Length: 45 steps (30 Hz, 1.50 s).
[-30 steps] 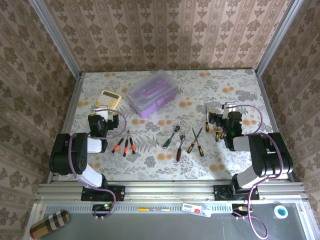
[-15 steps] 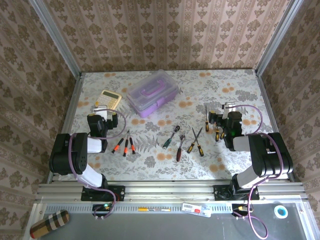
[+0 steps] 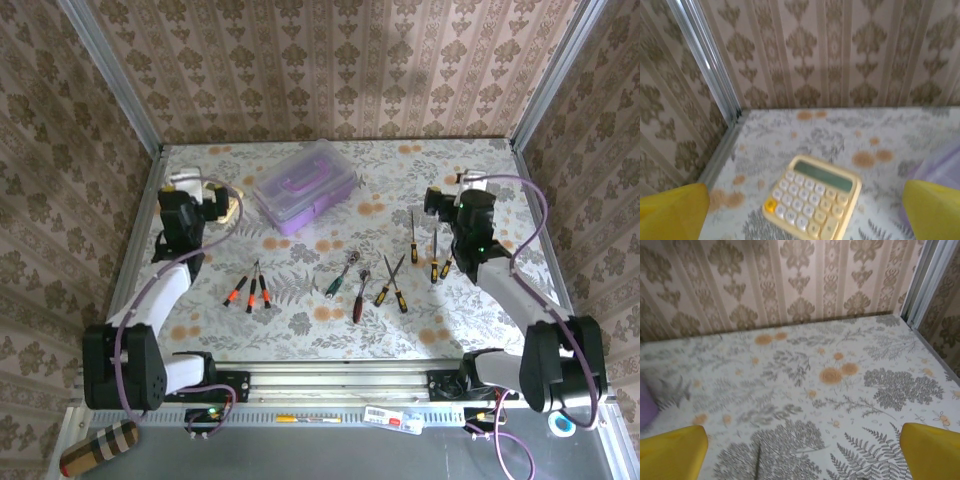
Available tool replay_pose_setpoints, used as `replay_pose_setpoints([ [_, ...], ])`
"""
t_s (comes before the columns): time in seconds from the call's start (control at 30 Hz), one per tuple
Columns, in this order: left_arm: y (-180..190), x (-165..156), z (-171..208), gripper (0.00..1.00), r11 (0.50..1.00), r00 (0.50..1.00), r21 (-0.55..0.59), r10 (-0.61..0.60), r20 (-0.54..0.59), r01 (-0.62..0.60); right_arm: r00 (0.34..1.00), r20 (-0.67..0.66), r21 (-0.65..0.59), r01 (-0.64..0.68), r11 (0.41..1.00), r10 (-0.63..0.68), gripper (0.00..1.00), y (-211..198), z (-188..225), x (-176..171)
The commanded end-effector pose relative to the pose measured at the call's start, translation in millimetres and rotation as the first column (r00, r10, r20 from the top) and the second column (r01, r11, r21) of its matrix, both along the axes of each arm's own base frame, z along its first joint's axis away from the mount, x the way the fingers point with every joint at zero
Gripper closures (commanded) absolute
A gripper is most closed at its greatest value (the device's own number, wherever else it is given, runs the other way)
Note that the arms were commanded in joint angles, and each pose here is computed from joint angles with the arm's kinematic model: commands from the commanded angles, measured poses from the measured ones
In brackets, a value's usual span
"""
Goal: Pack the tool kit
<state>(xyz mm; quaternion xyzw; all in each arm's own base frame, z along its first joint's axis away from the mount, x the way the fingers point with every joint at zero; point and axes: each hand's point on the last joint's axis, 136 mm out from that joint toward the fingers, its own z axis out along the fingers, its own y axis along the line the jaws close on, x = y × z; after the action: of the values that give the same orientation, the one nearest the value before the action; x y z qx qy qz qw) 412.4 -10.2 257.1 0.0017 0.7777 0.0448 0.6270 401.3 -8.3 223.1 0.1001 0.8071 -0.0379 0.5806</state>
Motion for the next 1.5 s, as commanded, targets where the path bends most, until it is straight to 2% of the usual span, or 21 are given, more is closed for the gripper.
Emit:
replay_pose_setpoints([
  [0.0, 1, -10, 14, 0.00, 0.990, 0.991, -0.125, 0.058, -0.125, -0.073, 0.982, -0.169, 0.122, 0.106, 0.987, -0.085, 0.00, -5, -2, -24],
  [0.07, 13, -20, 27, 0.00, 0.929, 0.968, -0.298, 0.166, -0.188, -0.217, 0.962, -0.234, 0.246, 0.199, 0.948, -0.141, 0.00, -6, -2, -35],
  [0.1, 19, -27, 28, 0.00, 0.902, 0.956, -0.345, 0.189, -0.224, -0.259, 0.952, -0.255, 0.291, 0.240, 0.926, -0.166, 0.00, -8, -5, -39],
  [0.13, 18, -26, 36, 0.00, 0.896, 0.969, -0.391, 0.139, -0.206, -0.212, 0.953, -0.266, 0.348, 0.238, 0.907, -0.148, 0.00, -7, -8, -41],
  [0.2, 22, -21, 40, 0.00, 0.829, 0.984, -0.537, 0.087, -0.153, -0.157, 0.959, -0.271, 0.418, 0.193, 0.887, -0.081, 0.04, 2, -15, -40],
  [0.27, 24, -12, 37, 0.00, 0.800, 0.986, -0.587, 0.034, -0.163, -0.125, 0.958, -0.282, 0.430, 0.170, 0.887, -0.048, 0.05, 7, -16, -43],
  [0.37, 9, 5, 32, 0.00, 0.839, 0.965, -0.533, -0.039, -0.259, -0.109, 0.956, -0.289, 0.468, 0.106, 0.878, 0.039, 0.07, 22, -18, -44],
  [0.5, -36, 34, 16, 0.00, 0.887, 0.918, -0.462, -0.173, -0.356, -0.012, 0.928, -0.340, 0.512, 0.044, 0.858, 0.155, 0.09, 46, -31, -44],
  [0.63, -89, 61, -15, 0.00, 0.922, 0.822, -0.375, -0.286, -0.493, 0.096, 0.893, -0.366, 0.551, -0.019, 0.834, 0.262, 0.06, 68, -42, -46],
  [0.87, -148, 93, -55, 0.00, 0.908, 0.682, -0.342, -0.410, -0.606, 0.242, 0.856, -0.369, 0.601, -0.077, 0.795, 0.362, 0.04, 94, -57, -50],
  [0.97, -161, 95, -77, 0.00, 0.897, 0.624, -0.349, -0.439, -0.647, 0.270, 0.832, -0.382, 0.606, -0.104, 0.789, 0.403, 0.04, 106, -64, -50],
  [1.1, -159, 93, -98, 0.00, 0.915, 0.616, -0.293, -0.404, -0.676, 0.278, 0.804, -0.403, 0.603, -0.126, 0.788, 0.437, 0.03, 114, -68, -51],
  [1.47, -197, 48, -101, 0.02, 0.868, 0.561, -0.401, -0.495, -0.664, 0.292, 0.798, -0.398, 0.627, -0.123, 0.769, 0.452, 0.03, 121, -69, -44],
])
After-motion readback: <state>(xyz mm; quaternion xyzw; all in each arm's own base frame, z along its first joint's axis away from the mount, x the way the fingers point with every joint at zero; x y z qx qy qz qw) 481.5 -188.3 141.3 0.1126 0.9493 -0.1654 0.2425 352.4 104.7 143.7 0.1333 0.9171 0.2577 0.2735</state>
